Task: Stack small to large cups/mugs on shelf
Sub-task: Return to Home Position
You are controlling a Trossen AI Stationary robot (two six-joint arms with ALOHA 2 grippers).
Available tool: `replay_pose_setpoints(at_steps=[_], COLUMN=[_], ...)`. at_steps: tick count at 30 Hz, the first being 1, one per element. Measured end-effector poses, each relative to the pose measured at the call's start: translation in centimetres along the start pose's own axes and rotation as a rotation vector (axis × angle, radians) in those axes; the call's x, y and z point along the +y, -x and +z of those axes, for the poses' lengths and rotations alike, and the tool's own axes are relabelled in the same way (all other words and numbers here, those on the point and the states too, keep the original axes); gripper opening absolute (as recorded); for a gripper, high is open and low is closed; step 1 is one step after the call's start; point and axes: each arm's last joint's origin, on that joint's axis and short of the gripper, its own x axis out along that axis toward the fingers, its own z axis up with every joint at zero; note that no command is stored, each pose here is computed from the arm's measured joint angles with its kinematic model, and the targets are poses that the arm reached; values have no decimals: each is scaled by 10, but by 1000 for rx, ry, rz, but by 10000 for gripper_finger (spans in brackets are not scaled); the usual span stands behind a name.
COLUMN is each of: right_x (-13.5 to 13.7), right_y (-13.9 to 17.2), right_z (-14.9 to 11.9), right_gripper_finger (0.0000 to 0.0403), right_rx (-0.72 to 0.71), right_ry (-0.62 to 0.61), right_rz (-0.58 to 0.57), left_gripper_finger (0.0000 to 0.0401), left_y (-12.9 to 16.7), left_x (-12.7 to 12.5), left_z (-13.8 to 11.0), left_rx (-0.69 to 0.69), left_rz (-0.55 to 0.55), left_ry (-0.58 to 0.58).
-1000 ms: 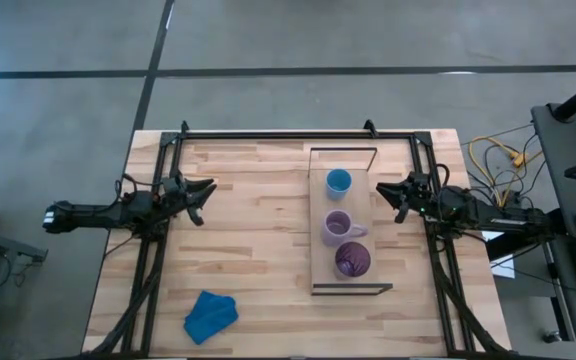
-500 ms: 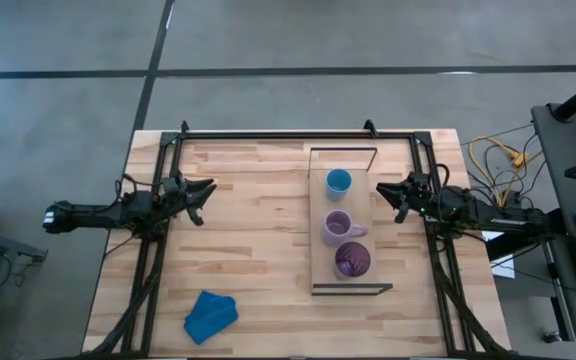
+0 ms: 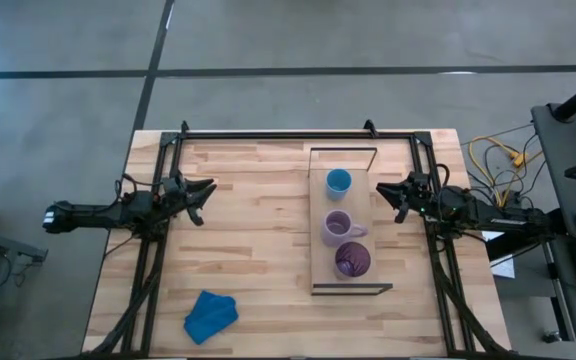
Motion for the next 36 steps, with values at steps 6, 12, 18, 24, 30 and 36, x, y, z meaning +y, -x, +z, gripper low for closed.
replay_pose_setpoints(at_steps=[6, 12, 18, 24, 30, 36], right_x=[0, 0, 0, 0, 0, 0], right_y=[0, 0, 0, 0, 0, 0], right_z=[0, 0, 0, 0, 0, 0], right_gripper_finger=[72, 77, 72, 72, 77, 72], right_rx=[0, 0, 0, 0, 0, 0], right_ry=[0, 0, 0, 0, 0, 0], right_rz=[0, 0, 0, 0, 0, 0], left_gripper_finger=[80, 80, 80, 80, 80, 80], left_y=[0, 0, 0, 0, 0, 0], left_x=[0, 0, 0, 0, 0, 0], left_z=[0, 0, 0, 0, 0, 0], left_rx=[1, 0, 0, 0, 1, 0], left_rz=[0, 0, 0, 0, 0, 0], left_ry=[0, -1, -1, -1, -1, 0])
